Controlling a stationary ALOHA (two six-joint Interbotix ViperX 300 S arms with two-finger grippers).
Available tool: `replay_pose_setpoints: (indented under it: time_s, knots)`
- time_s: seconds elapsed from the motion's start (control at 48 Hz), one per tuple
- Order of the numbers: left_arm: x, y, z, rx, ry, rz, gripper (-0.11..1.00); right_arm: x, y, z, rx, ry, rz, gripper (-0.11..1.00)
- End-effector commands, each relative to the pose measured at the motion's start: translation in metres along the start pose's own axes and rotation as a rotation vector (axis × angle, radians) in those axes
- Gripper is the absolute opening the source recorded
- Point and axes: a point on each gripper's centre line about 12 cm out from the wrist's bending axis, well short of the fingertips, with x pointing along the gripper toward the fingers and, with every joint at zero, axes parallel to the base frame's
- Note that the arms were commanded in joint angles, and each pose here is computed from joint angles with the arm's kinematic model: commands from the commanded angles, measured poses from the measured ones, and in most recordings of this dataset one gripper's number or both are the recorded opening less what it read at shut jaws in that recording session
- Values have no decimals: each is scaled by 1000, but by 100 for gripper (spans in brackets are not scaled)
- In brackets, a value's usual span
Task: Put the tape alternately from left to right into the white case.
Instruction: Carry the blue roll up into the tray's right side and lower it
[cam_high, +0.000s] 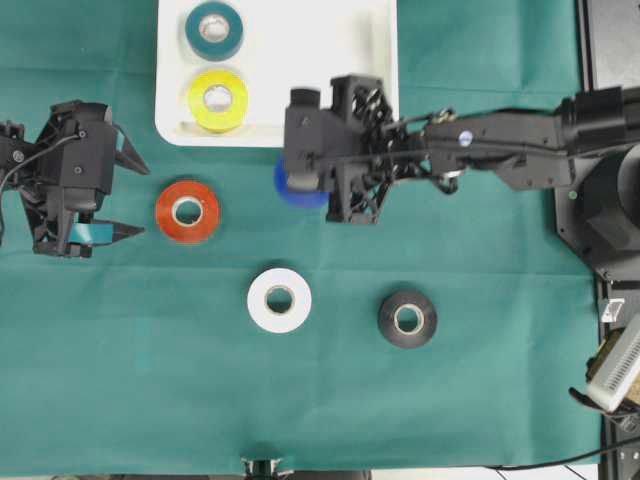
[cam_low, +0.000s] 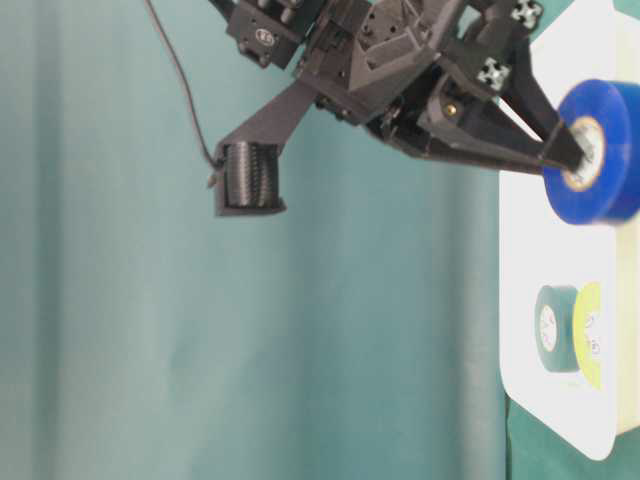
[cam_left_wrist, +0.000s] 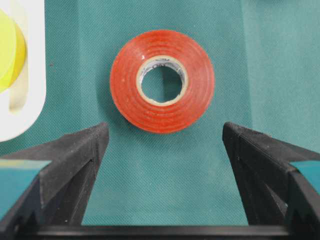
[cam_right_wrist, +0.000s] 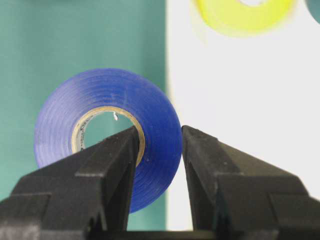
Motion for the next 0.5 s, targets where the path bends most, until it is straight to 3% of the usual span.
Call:
replay_pose_setpoints:
  time_s: [0.0, 0.479]
  knots:
    - [-2, -1, 5, 2, -22, -1, 100, -12, -13, 7, 23, -49, -12, 1]
    - [-2, -1, 6, 1, -23, -2, 100, -8, -81, -13, 118, -22, -127, 1]
